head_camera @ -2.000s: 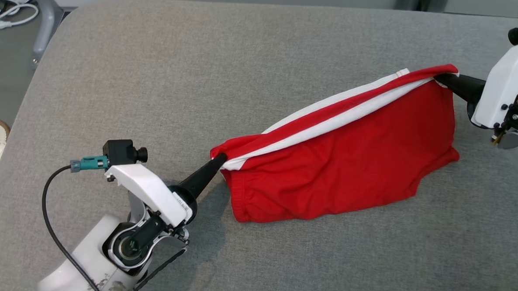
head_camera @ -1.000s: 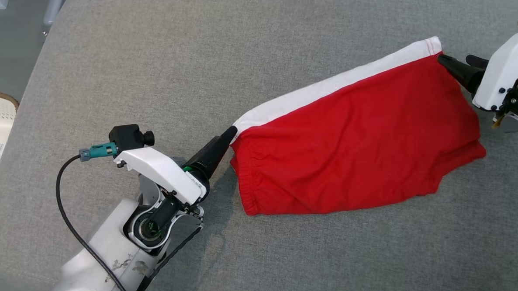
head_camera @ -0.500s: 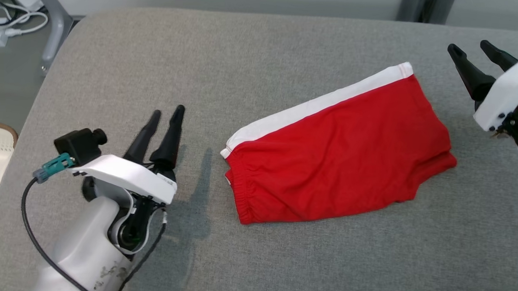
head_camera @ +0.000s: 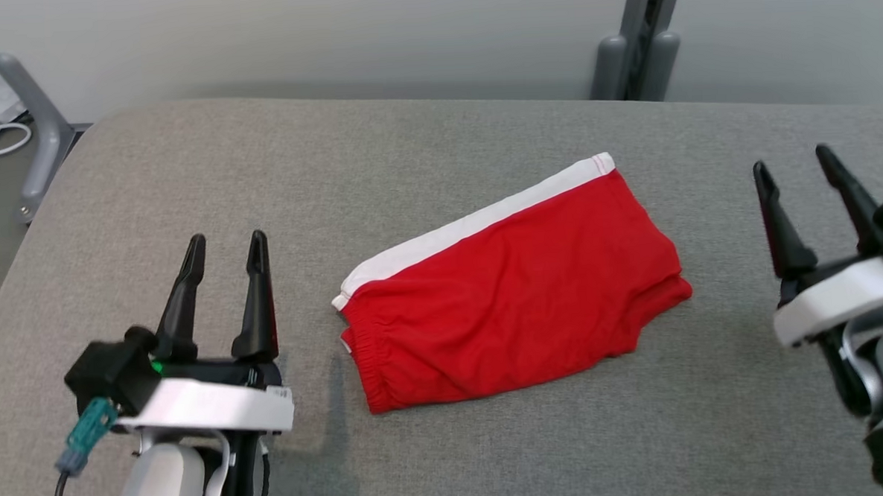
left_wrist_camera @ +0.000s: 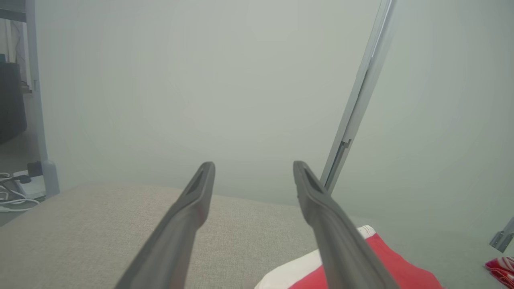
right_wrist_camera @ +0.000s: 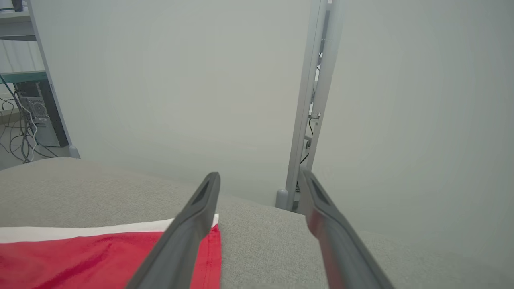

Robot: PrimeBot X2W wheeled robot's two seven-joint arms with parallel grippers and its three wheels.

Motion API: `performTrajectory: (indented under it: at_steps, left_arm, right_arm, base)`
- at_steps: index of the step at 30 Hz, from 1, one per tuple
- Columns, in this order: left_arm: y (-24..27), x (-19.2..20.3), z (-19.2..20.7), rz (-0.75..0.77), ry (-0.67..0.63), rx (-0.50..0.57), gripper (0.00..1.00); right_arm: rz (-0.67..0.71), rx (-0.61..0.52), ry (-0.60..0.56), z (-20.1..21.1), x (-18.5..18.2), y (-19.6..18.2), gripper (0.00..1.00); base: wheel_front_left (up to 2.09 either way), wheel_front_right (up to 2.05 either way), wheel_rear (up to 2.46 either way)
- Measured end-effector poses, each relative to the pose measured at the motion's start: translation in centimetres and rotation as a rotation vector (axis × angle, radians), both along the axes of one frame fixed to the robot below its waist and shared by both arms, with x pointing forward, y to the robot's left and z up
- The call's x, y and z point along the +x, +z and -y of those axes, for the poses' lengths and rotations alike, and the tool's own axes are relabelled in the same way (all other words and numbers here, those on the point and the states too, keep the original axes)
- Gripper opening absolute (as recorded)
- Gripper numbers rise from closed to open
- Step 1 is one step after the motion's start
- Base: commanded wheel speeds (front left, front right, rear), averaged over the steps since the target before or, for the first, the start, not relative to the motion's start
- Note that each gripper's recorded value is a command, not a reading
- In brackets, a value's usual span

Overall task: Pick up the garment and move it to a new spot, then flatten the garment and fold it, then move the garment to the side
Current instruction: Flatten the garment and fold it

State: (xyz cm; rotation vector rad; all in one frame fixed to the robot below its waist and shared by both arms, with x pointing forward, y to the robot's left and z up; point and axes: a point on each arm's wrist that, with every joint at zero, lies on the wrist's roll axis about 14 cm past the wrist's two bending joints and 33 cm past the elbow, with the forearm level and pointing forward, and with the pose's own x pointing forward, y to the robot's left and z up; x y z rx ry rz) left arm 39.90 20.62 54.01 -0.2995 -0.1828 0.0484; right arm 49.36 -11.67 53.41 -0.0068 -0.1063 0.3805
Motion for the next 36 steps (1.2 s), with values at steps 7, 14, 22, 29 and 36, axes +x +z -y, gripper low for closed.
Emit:
performTrajectory:
  at_steps: [7, 14, 22, 29, 36]
  left_arm:
    - [-0.3, -1.9, 1.2, 0.007, -0.032, 0.058, 1.0]
    - [-1.3, -2.6, 2.3, -0.02, -0.063, 0.076, 1.0]
    - [-2.1, -3.2, 3.3, -0.048, -0.083, 0.074, 1.0]
    - [-2.3, -3.3, 3.3, -0.056, -0.076, 0.051, 1.0]
    - [-3.1, -3.7, 3.2, -0.081, -0.071, 0.034, 1.0]
  right_arm:
    - [-0.059, 0.084, -0.105, 1.7, -3.4, -2.4, 1.0]
    - [-0.128, 0.101, -0.141, 2.1, -5.8, -4.9, 1.0]
    - [-0.147, 0.119, -0.155, 2.0, -6.4, -5.5, 1.0]
    - [-0.236, 0.172, -0.121, 0.4, -6.8, -7.3, 1.0]
    - [-0.525, 0.404, -0.115, -2.3, -6.2, -10.8, 1.0]
  base:
    - [0.0, 0.0, 0.0]
    - [0.0, 0.0, 0.0]
    - [0.0, 0.0, 0.0]
    - [0.0, 0.0, 0.0]
    - [0.0, 0.0, 0.0]
